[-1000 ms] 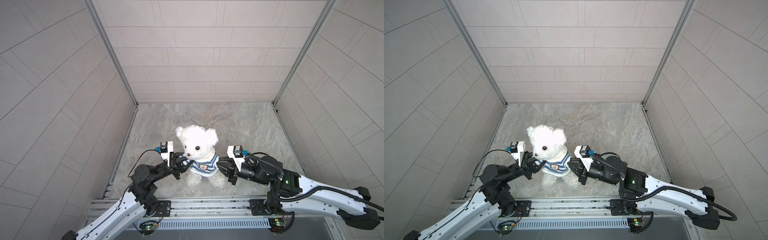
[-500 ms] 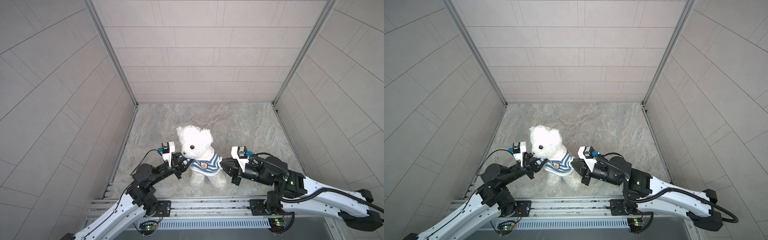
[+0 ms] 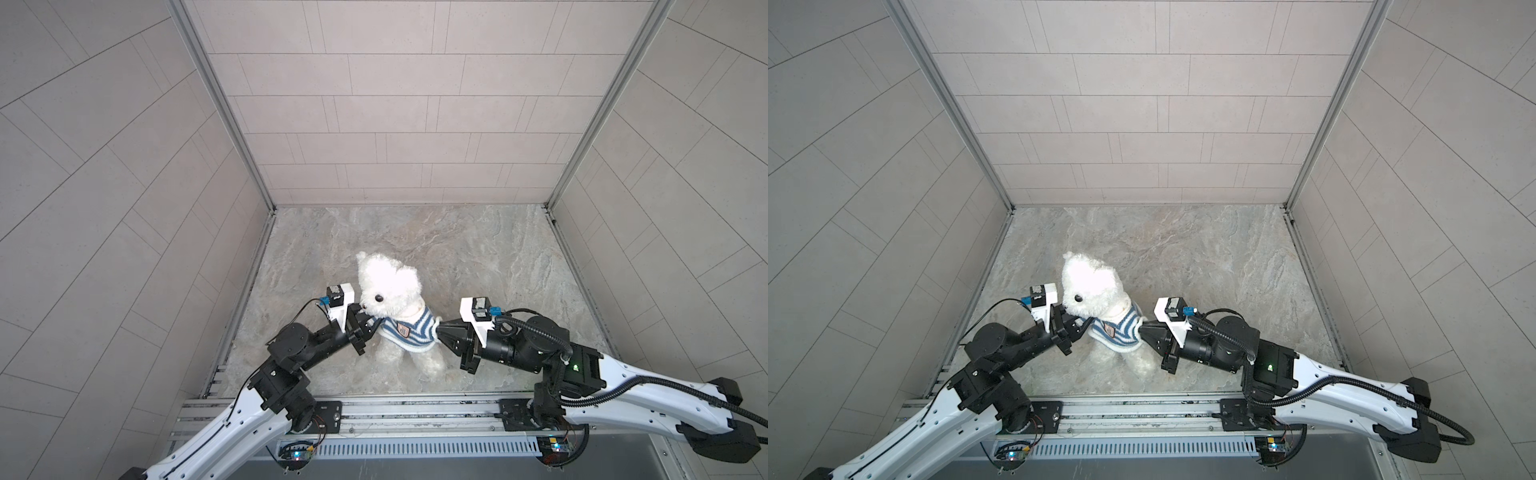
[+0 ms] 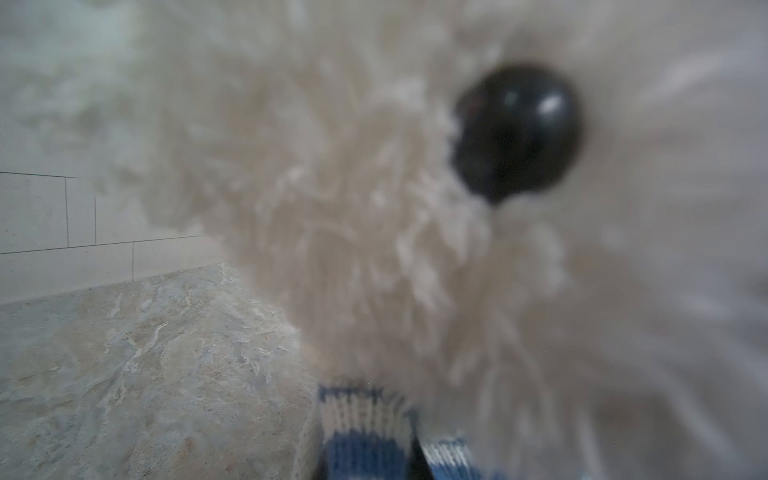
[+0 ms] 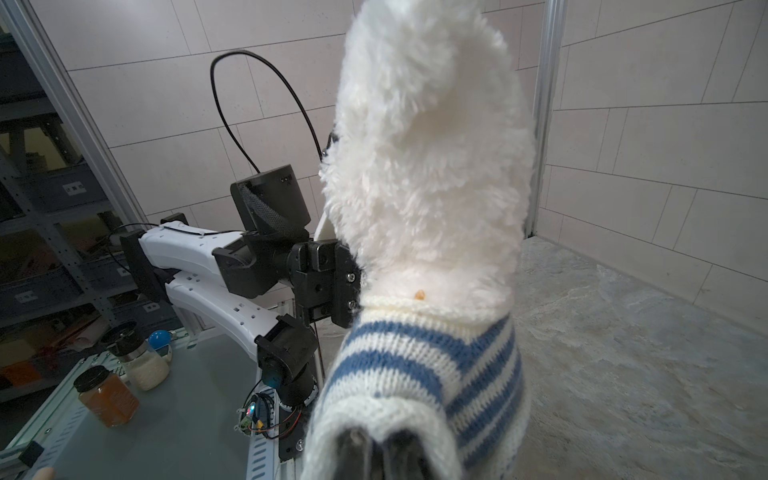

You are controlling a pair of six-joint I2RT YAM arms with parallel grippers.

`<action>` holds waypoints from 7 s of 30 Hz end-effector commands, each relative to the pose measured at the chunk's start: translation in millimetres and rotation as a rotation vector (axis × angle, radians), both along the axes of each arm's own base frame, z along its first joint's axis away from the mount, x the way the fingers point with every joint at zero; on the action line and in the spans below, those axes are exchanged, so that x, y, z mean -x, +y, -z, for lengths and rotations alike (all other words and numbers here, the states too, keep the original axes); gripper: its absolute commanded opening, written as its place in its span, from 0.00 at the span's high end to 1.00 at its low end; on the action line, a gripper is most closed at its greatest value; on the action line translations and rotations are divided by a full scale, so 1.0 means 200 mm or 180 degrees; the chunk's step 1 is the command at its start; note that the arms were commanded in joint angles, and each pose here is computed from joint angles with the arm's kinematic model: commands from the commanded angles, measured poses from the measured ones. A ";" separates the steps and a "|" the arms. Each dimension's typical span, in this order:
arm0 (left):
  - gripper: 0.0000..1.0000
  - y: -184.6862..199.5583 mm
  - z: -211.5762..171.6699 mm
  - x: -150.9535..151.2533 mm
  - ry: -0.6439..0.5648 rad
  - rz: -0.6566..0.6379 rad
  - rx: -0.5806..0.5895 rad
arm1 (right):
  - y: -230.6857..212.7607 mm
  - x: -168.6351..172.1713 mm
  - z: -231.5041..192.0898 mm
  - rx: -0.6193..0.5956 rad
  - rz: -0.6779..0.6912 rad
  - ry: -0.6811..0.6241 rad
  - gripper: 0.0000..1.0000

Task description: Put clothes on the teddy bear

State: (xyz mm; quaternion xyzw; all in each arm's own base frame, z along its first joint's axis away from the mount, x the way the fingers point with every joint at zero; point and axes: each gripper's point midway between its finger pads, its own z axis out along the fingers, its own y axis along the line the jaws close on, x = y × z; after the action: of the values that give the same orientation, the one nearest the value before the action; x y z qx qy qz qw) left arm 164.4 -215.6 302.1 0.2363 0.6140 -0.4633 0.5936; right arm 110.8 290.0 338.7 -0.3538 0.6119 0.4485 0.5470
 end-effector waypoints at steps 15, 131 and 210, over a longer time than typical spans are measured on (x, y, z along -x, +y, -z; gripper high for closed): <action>0.00 0.08 0.16 0.00 0.0939 -0.0281 -0.0429 | -0.19 -0.42 0.18 -0.0439 0.1811 0.0553 1.00; 0.58 -0.32 -0.09 0.17 0.0342 0.0541 -0.0493 | -0.13 -0.29 0.16 -0.0826 0.1168 0.0541 1.00; 1.00 -0.37 -0.05 0.08 0.1323 0.1215 -0.0105 | -0.11 -0.17 0.53 0.0472 0.0793 -0.0440 0.77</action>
State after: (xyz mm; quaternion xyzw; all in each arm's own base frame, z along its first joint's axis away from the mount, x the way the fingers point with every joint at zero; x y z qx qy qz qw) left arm 152.8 -289.9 286.9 0.2415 0.7119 -0.5723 0.3277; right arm 145.2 269.7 229.3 -0.3488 0.6499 0.3059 0.6019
